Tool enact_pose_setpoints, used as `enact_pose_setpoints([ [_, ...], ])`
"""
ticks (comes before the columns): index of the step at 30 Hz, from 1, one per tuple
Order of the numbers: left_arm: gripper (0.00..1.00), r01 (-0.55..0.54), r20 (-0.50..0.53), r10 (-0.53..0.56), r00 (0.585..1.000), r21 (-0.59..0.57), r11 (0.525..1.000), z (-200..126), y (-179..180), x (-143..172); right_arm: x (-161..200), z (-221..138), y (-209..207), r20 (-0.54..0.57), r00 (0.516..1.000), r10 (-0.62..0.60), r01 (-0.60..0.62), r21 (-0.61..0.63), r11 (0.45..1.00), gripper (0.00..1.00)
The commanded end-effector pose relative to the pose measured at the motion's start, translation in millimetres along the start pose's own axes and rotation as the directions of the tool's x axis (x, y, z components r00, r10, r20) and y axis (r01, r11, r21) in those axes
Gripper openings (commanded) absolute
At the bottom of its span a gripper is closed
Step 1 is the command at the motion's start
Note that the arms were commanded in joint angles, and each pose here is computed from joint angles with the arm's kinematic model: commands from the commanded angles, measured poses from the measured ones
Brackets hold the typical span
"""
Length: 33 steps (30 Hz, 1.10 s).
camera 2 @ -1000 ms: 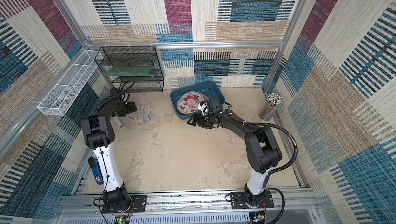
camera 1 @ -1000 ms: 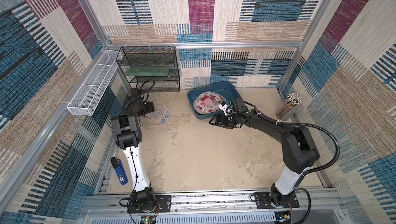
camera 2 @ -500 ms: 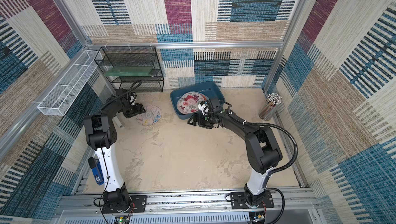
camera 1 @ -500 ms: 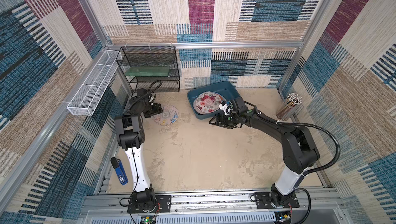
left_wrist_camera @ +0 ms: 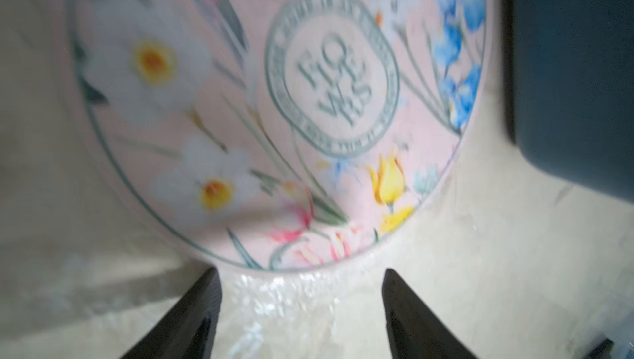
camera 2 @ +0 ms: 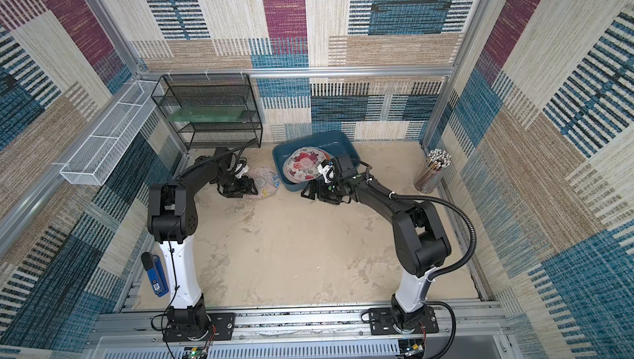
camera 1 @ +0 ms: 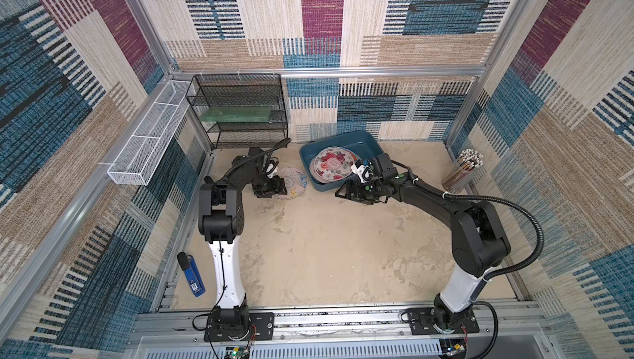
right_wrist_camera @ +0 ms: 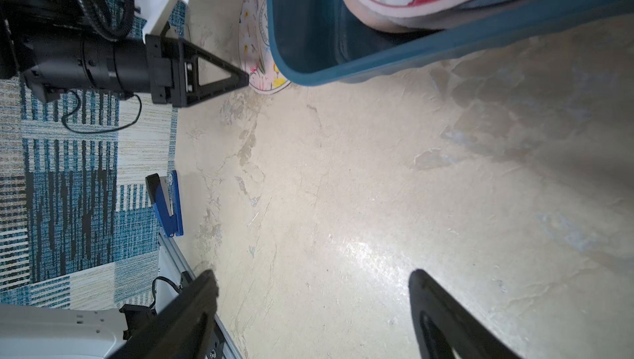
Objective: Put the coasters into the storage box
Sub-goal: Move the coaster to the center of the board.
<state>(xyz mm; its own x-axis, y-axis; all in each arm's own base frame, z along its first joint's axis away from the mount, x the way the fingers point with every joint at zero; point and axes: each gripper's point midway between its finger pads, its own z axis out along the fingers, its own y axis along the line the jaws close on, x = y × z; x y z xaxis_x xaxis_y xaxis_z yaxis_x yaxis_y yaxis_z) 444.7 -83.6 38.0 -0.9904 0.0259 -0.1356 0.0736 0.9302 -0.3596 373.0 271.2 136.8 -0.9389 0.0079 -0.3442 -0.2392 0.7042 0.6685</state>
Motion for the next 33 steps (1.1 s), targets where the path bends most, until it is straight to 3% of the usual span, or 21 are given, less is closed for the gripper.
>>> enact_pose_setpoints([
  [1,0.73,0.024,-0.025,-0.027,0.999,-0.102,0.994,-20,14,18,-2,-2,3,0.005,1.000,-0.019,0.019,-0.011,1.000,0.90],
  [7,0.78,0.011,0.233,0.036,0.972,-0.197,0.980,-49,28,-48,2,-2,2,0.000,1.000,-0.022,0.022,-0.011,1.000,0.89],
  [12,0.81,0.024,0.306,0.036,0.951,-0.191,0.981,-31,41,-90,2,-8,4,0.007,0.999,-0.031,0.031,-0.001,1.000,0.89],
  [21,0.82,0.013,0.260,0.032,0.965,-0.170,0.985,-4,49,-119,6,-22,8,0.040,0.999,-0.021,0.021,0.009,1.000,0.89],
  [33,0.80,-0.062,0.059,0.063,0.996,-0.025,0.998,31,6,-84,3,-29,9,0.047,0.998,-0.030,0.029,0.016,0.999,0.89],
])
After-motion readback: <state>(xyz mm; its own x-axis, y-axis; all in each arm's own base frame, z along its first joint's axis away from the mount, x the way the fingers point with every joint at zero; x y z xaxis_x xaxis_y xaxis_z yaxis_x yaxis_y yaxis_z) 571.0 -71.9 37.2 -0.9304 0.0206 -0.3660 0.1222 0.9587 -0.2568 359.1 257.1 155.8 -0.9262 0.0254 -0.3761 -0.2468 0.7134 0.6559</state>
